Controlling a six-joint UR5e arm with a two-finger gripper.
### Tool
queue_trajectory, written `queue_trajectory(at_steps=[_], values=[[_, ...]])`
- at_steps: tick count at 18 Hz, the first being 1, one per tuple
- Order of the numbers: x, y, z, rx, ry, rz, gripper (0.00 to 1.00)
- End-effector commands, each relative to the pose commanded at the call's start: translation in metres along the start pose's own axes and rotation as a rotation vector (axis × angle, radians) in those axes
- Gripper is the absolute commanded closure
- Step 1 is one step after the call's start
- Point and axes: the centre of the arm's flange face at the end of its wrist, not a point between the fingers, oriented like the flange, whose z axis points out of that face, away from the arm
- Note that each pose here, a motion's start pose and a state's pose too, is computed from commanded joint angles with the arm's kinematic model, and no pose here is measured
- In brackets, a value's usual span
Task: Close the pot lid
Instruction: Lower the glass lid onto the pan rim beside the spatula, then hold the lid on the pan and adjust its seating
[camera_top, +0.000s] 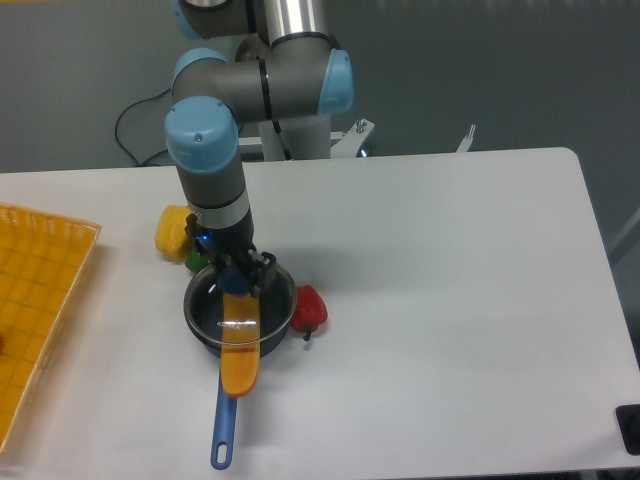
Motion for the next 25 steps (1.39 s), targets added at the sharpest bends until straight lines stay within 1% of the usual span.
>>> queue_trajectory(at_steps=[3,14,25], values=[[0.009,-0.005,0.004,-0.007,0.004,0.016,0.37],[0.012,-0.006,0.007,-0.029,-0.014,0.026,0.37],[0.016,-0.008,0.011,-0.013,-0.025,0.025,0.37]])
